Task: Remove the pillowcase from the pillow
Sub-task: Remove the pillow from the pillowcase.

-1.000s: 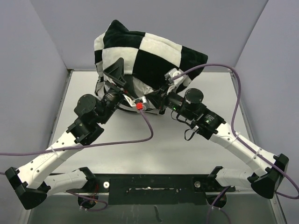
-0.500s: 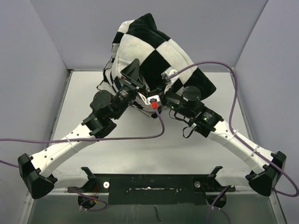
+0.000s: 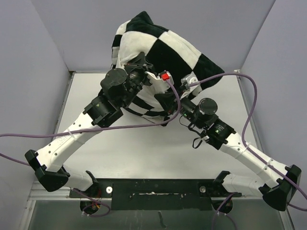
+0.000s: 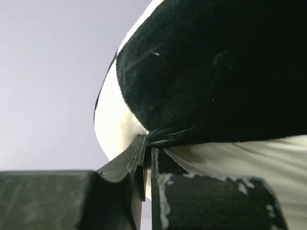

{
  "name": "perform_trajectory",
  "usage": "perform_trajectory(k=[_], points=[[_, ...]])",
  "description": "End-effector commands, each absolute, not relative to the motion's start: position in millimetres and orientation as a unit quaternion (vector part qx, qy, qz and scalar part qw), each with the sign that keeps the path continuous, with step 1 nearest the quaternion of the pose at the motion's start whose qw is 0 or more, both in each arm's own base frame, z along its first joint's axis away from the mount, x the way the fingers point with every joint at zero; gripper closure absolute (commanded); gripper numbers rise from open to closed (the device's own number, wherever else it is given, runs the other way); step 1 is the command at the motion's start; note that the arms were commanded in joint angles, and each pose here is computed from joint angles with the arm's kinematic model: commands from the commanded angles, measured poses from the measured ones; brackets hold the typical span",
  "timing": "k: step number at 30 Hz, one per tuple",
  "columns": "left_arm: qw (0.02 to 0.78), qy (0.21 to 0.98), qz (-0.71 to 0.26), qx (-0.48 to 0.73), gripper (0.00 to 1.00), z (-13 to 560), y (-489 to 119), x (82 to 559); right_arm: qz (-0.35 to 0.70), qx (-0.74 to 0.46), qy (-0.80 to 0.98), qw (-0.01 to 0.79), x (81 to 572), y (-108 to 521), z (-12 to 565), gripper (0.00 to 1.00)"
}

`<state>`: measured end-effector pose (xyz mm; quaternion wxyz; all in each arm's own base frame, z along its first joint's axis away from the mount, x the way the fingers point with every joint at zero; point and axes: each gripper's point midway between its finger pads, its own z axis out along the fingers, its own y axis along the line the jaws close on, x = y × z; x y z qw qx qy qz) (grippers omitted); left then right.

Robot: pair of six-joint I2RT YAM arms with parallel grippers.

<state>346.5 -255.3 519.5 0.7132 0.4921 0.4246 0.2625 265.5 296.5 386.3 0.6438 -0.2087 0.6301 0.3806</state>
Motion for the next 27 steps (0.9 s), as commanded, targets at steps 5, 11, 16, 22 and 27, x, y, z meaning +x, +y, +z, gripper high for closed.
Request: perform_trajectory(k=[5,11,16,22,27], points=[[0.825,0.424,0.284,0.242,1.00,644,-128,288,0.307,-0.238,0.706,0.592,256,279,311,1.00],[0.825,0.474,0.224,0.210,1.00,654,-109,275,0.299,-0.263,0.697,0.597,266,314,319,1.00],[0.825,0.498,0.196,0.182,1.00,668,-93,264,0.293,-0.321,0.698,0.569,239,362,280,1.00],[0.830,0.487,0.205,0.179,1.00,670,-87,259,0.280,-0.293,0.741,0.535,222,332,209,1.00],[0.834,0.482,0.206,0.170,1.00,676,-85,258,0.229,-0.272,0.766,0.536,216,286,188,1.00]])
